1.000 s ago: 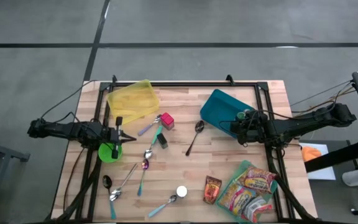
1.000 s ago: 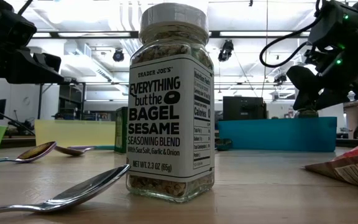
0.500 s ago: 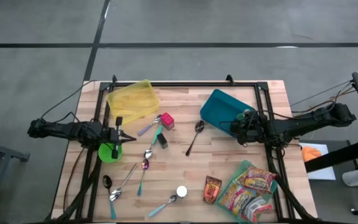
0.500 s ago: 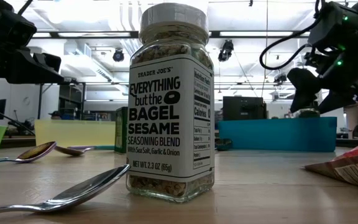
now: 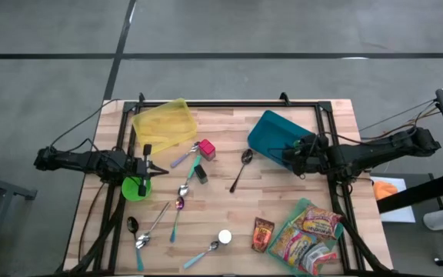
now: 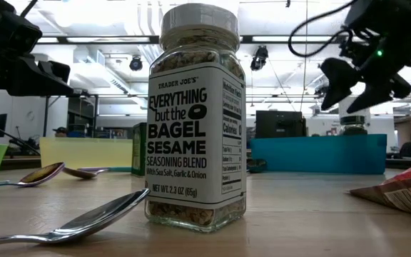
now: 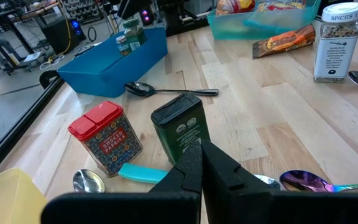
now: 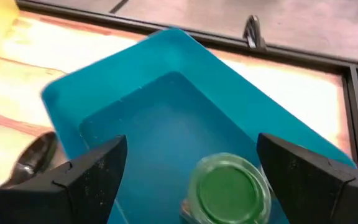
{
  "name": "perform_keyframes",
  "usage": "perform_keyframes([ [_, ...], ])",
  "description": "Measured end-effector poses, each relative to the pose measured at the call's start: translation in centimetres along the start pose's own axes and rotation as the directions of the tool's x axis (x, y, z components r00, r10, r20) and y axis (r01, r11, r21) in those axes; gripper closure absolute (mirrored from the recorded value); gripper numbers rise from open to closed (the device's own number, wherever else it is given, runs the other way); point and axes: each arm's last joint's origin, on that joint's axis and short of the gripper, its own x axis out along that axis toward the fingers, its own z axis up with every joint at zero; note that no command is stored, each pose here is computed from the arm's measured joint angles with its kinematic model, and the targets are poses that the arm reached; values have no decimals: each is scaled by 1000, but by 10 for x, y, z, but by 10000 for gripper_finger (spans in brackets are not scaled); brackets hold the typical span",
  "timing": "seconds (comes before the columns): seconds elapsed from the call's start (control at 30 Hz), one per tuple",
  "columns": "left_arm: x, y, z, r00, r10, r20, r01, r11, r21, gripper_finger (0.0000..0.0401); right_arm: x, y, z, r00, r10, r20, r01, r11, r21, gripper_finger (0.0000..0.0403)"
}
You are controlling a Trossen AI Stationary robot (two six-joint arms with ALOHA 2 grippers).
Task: Pick & Place Food Item
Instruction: Put the red seasoning can into the blue bin
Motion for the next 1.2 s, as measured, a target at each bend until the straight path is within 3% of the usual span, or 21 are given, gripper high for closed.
perform_keyframes([
  [0.33, 0, 0, 0, 1000, 0, 0, 0, 1000, 0, 401, -12, 13, 21, 998, 60, 25, -59, 997, -56, 46],
  [0.57, 0, 0, 0, 1000, 0, 0, 0, 1000, 0, 401, -18, 25, 33, 987, 158, 31, -153, 982, -108, 46],
  [1.2, 0, 0, 0, 1000, 0, 0, 0, 1000, 0, 401, -30, 53, 51, 866, 500, -10, -495, 853, -166, 46],
])
